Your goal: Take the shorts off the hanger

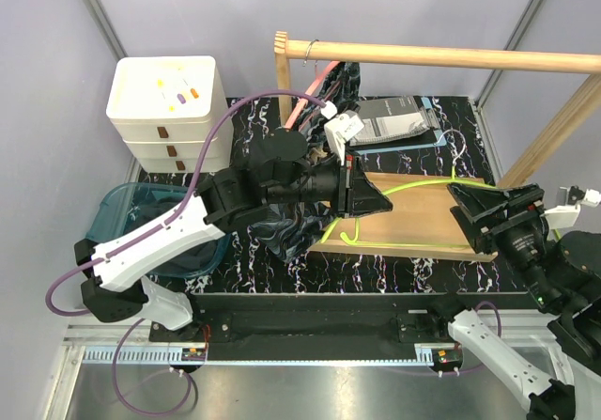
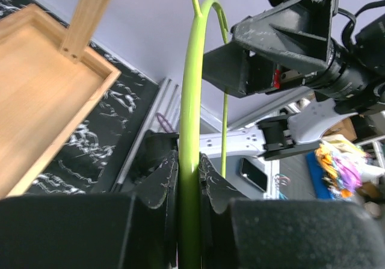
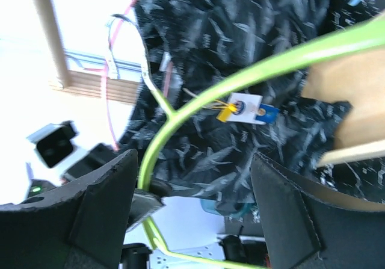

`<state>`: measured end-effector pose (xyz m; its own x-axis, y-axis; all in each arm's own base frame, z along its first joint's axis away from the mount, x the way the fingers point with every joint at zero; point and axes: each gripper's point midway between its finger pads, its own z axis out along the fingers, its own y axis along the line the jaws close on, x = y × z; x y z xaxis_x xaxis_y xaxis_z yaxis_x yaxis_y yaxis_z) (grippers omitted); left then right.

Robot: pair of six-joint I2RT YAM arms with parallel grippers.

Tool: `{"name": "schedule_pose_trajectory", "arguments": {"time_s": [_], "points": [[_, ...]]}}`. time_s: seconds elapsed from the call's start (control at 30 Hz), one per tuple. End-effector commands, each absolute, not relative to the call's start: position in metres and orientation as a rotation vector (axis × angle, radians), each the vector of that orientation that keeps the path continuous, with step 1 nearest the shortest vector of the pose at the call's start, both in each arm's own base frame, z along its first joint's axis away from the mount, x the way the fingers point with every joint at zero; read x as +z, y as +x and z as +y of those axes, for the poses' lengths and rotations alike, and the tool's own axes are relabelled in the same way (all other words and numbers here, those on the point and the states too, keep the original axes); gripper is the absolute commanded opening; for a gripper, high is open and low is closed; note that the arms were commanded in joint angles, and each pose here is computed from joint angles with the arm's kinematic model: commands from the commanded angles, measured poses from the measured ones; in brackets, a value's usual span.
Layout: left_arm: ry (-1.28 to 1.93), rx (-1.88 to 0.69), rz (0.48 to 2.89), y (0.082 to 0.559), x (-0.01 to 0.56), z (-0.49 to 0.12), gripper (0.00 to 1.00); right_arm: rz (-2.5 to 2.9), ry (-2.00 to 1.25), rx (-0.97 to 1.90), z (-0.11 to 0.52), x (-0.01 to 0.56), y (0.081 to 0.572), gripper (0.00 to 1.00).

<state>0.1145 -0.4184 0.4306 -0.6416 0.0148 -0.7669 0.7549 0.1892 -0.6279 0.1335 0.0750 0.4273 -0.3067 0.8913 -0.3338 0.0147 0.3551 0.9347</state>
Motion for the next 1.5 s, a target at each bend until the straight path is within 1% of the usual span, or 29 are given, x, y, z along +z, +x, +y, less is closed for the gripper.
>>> {"name": "schedule_pose_trajectory", "arguments": {"time_s": [0.0, 0.1, 0.27, 0.4, 0.47, 0.6, 0.63, 0.7, 0.73, 0.8, 0.87, 0.9, 0.93, 0.97, 1.0, 1.03, 1.07, 1.1, 1.13, 1.2, 1.27, 1.47], "points": [[0.718, -1.720, 1.604, 0.096, 0.495, -0.417, 0.00, 1.514, 0.797, 1.151, 0.072, 0.458, 0.138, 0.83], [0.736, -1.746, 1.604, 0.091, 0.496, -0.419, 0.00, 1.510, 0.808, 1.129, 0.070, 0.459, 0.141, 0.82], [0.756, -1.767, 1.614, 0.085, 0.492, -0.420, 0.00, 1.506, 0.808, 1.097, 0.069, 0.460, 0.148, 0.75], [0.742, -1.775, 1.630, 0.084, 0.488, -0.423, 0.00, 1.466, 0.785, 1.094, 0.067, 0.469, 0.149, 0.60], [0.733, -1.783, 1.631, 0.084, 0.489, -0.424, 0.00, 1.452, 0.772, 1.084, 0.066, 0.474, 0.151, 0.58], [0.722, -1.779, 1.644, 0.088, 0.488, -0.429, 0.00, 1.429, 0.731, 1.070, 0.065, 0.483, 0.152, 0.38], [0.725, -1.778, 1.646, 0.088, 0.487, -0.431, 0.00, 1.428, 0.723, 1.070, 0.066, 0.485, 0.152, 0.30], [0.733, -1.780, 1.668, 0.089, 0.484, -0.436, 0.00, 1.406, 0.704, 1.074, 0.065, 0.490, 0.151, 0.23], [0.736, -1.785, 1.676, 0.089, 0.483, -0.438, 0.00, 1.398, 0.698, 1.073, 0.064, 0.492, 0.150, 0.12], [0.734, -1.799, 1.695, 0.089, 0.481, -0.441, 0.00, 1.380, 0.697, 1.049, 0.059, 0.495, 0.148, 0.00], [0.721, -1.770, 1.733, 0.091, 0.474, -0.440, 0.00, 1.373, 0.703, 1.004, 0.051, 0.494, 0.148, 0.00], [0.703, -1.742, 1.739, 0.095, 0.474, -0.438, 0.04, 1.369, 0.702, 0.987, 0.048, 0.494, 0.147, 0.00], [0.703, -1.719, 1.743, 0.097, 0.474, -0.436, 0.21, 1.356, 0.712, 0.955, 0.041, 0.494, 0.147, 0.00], [0.712, -1.678, 1.769, 0.098, 0.468, -0.433, 0.35, 1.368, 0.721, 0.928, 0.038, 0.490, 0.147, 0.00], [0.687, -1.649, 1.774, 0.102, 0.470, -0.428, 0.48, 1.365, 0.722, 0.911, 0.035, 0.490, 0.146, 0.00], [0.681, -1.632, 1.771, 0.103, 0.473, -0.425, 0.58, 1.370, 0.710, 0.882, 0.032, 0.491, 0.145, 0.00], [0.684, -1.607, 1.771, 0.102, 0.475, -0.417, 0.75, 1.381, 0.713, 0.844, 0.029, 0.488, 0.147, 0.00], [0.671, -1.581, 1.767, 0.105, 0.477, -0.413, 0.83, 1.385, 0.705, 0.815, 0.026, 0.487, 0.147, 0.00], [0.676, -1.567, 1.751, 0.105, 0.483, -0.408, 0.86, 1.390, 0.688, 0.770, 0.022, 0.487, 0.148, 0.00], [0.696, -1.517, 1.747, 0.104, 0.486, -0.395, 0.88, 1.385, 0.706, 0.692, 0.010, 0.484, 0.149, 0.00], [0.721, -1.491, 1.726, 0.098, 0.495, -0.380, 0.89, 1.372, 0.701, 0.604, -0.002, 0.488, 0.149, 0.00], [0.781, -1.568, 1.605, 0.070, 0.529, -0.345, 0.89, 1.314, 0.722, 0.358, -0.036, 0.516, 0.153, 0.00]]}}
